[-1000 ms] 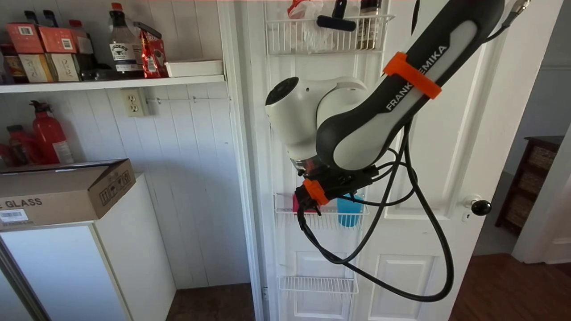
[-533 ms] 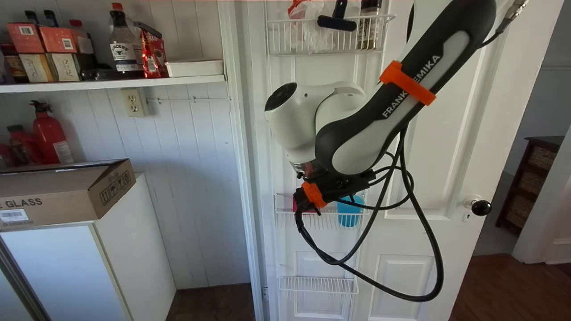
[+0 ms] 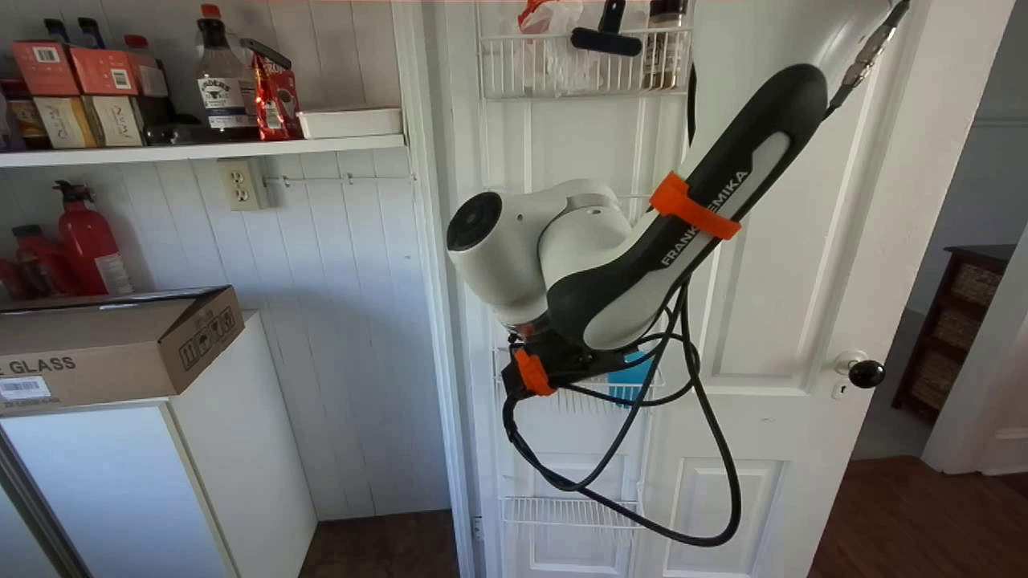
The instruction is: Place the pink cup upright
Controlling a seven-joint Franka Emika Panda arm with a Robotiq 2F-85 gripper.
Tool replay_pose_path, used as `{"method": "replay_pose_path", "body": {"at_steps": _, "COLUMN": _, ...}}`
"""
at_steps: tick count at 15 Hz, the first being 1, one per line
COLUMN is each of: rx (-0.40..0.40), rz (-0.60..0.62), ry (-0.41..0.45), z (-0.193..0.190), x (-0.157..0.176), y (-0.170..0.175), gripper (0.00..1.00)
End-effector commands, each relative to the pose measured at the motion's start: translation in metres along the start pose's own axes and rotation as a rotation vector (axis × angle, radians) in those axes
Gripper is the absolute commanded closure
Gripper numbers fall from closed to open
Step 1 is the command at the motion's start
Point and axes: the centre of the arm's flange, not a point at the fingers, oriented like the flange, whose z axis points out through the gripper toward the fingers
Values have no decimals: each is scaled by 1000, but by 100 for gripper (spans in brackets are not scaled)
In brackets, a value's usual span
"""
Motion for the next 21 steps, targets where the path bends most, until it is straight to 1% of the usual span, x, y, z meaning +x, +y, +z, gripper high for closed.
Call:
{"method": "replay_pose_path", "body": {"at_steps": 1, "rx": -17, "rz": 21, "ry": 99, "z": 8, "x": 3, "y": -25, "gripper": 0}}
{"method": "replay_pose_path", "body": {"at_steps": 3, "rx": -24, "rz": 33, "ry": 132, "z": 13, "x": 4, "y": -31, "gripper": 0}}
{"method": "replay_pose_path", "body": {"at_steps": 8, "rx": -64, "rz": 101, "ry": 175, "z": 28, "x": 11, "y": -47, "gripper": 0}}
{"method": "replay_pose_path", "body": {"at_steps": 12, "rx": -67, "rz": 139, "ry": 211, "z": 35, "x": 15, "y": -59, "gripper": 0}}
{"method": "replay_pose_path", "body": {"at_steps": 16, "rx": -65, "rz": 149, "ry": 231, "z": 44, "x": 16, "y": -69, "gripper": 0}}
{"method": "replay_pose_path", "body": {"at_steps": 21, "rx": -98, "rz": 148, "ry": 249, "z": 53, "x": 19, "y": -76, "gripper": 0}}
